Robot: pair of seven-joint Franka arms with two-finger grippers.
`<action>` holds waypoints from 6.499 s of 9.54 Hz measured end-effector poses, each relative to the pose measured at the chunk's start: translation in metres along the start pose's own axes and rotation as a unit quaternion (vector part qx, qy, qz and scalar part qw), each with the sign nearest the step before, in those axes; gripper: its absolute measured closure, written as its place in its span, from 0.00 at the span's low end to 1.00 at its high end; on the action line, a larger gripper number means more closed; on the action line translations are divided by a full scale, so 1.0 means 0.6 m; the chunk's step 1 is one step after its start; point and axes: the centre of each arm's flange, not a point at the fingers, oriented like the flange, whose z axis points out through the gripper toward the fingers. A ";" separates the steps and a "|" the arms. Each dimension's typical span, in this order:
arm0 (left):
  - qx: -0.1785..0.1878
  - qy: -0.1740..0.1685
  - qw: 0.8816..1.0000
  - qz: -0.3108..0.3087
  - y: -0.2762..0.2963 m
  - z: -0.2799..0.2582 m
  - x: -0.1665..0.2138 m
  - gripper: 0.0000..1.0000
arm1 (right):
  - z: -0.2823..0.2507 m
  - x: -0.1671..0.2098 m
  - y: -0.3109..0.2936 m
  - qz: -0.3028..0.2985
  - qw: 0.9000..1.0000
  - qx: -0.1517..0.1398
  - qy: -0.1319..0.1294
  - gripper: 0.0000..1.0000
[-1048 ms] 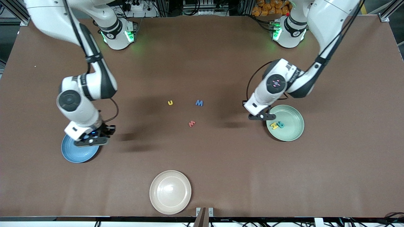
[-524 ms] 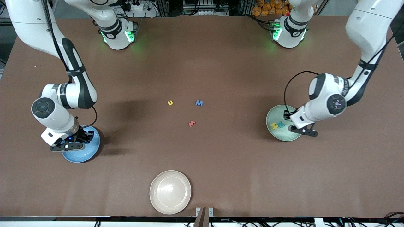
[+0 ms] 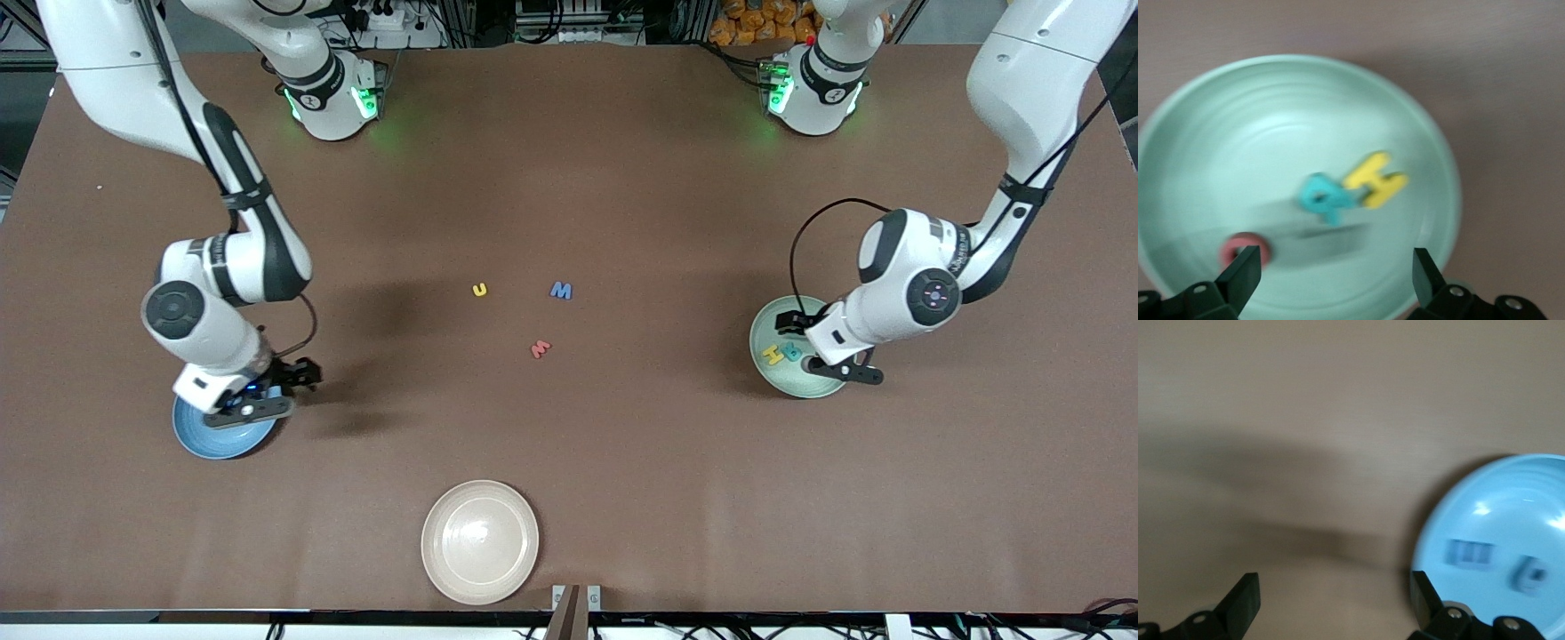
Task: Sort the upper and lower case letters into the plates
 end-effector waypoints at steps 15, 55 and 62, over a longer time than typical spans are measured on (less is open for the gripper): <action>-0.020 0.044 0.992 -0.118 0.536 -0.002 -0.058 0.00 | 0.056 -0.197 -0.507 -0.051 0.998 0.024 0.011 0.00; 0.014 0.141 0.986 -0.086 0.709 0.172 -0.143 0.38 | 0.000 -0.030 0.093 0.128 0.990 -0.033 0.042 0.00; 0.011 0.146 0.985 -0.094 0.699 0.162 -0.128 0.55 | -0.031 0.002 0.024 0.185 0.982 -0.023 0.027 0.00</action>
